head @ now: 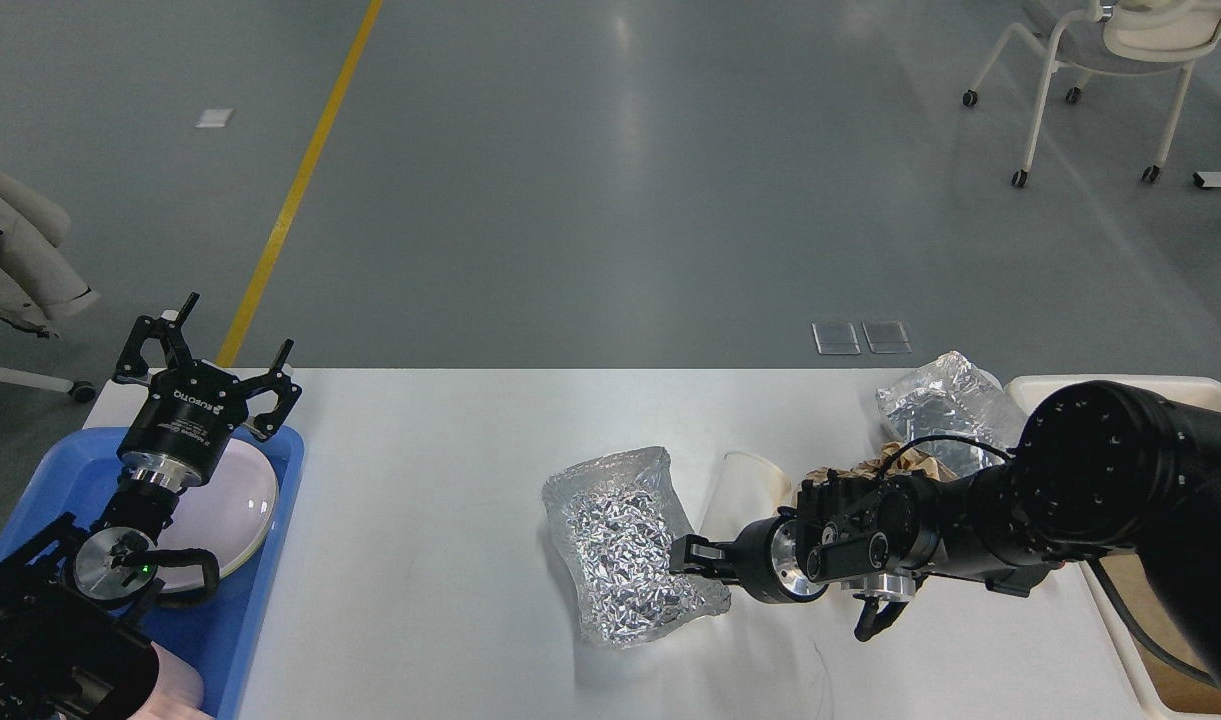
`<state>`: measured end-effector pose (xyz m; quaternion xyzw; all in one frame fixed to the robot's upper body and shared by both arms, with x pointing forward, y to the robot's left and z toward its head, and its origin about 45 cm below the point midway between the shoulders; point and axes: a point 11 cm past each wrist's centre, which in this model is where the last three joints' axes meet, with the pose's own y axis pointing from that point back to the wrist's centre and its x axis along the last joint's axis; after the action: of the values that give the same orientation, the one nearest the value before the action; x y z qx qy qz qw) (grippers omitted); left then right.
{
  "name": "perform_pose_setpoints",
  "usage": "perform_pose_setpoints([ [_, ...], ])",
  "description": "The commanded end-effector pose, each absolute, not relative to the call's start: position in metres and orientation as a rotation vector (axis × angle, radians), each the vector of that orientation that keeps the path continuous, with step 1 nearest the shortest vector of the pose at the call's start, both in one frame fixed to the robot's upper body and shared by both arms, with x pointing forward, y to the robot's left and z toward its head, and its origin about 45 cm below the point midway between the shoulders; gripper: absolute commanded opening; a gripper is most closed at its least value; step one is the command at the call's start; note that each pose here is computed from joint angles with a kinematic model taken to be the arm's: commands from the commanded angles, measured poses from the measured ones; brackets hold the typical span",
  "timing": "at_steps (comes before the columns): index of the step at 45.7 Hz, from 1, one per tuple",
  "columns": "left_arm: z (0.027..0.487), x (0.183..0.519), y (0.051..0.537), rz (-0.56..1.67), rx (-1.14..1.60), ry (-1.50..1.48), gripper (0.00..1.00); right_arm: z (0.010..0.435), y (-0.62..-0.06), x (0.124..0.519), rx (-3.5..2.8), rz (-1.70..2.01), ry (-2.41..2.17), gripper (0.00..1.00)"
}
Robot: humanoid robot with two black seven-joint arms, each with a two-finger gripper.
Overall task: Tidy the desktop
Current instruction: 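Lift the foil-filled bag and drop it into the white bin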
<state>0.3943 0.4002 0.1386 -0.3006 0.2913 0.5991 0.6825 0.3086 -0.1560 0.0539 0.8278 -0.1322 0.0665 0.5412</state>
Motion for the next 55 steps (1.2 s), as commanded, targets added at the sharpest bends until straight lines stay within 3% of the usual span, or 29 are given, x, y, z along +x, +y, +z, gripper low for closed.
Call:
perform_pose_setpoints([
  [1, 0.139, 0.394, 0.4, 1.344, -0.675, 0.654, 1.0, 0.052, -0.155, 0.308, 1.968, 0.161, -0.32, 0.41],
  [3, 0.139, 0.394, 0.4, 1.343, -0.674, 0.653, 1.0, 0.053, -0.154, 0.309, 1.972, 0.166, -0.331, 0.36],
  [7, 0.139, 0.394, 0.4, 1.343, -0.674, 0.653, 1.0, 0.052, -0.153, 0.312, 1.975, 0.169, -0.348, 0.13],
  [12, 0.139, 0.394, 0.4, 1.343, -0.674, 0.653, 1.0, 0.053, -0.153, 0.313, 1.975, 0.17, -0.351, 0.0],
  [30, 0.139, 0.394, 0.4, 1.344, -0.675, 0.654, 1.0, 0.104, -0.181, 0.335, 1.972, 0.165, -0.381, 0.0],
  [36, 0.139, 0.394, 0.4, 1.343, -0.674, 0.653, 1.0, 0.165, -0.206, 0.354, 1.975, 0.161, -0.428, 0.0],
  [44, 0.139, 0.394, 0.401, 1.344, -0.673, 0.652, 1.0, 0.285, -0.235, 0.389, 1.999, 0.203, -0.492, 0.0],
  [55, 0.139, 0.394, 0.401, 1.344, -0.673, 0.652, 1.0, 0.448, -0.291, 0.404, 1.775, 0.46, -0.476, 0.0],
])
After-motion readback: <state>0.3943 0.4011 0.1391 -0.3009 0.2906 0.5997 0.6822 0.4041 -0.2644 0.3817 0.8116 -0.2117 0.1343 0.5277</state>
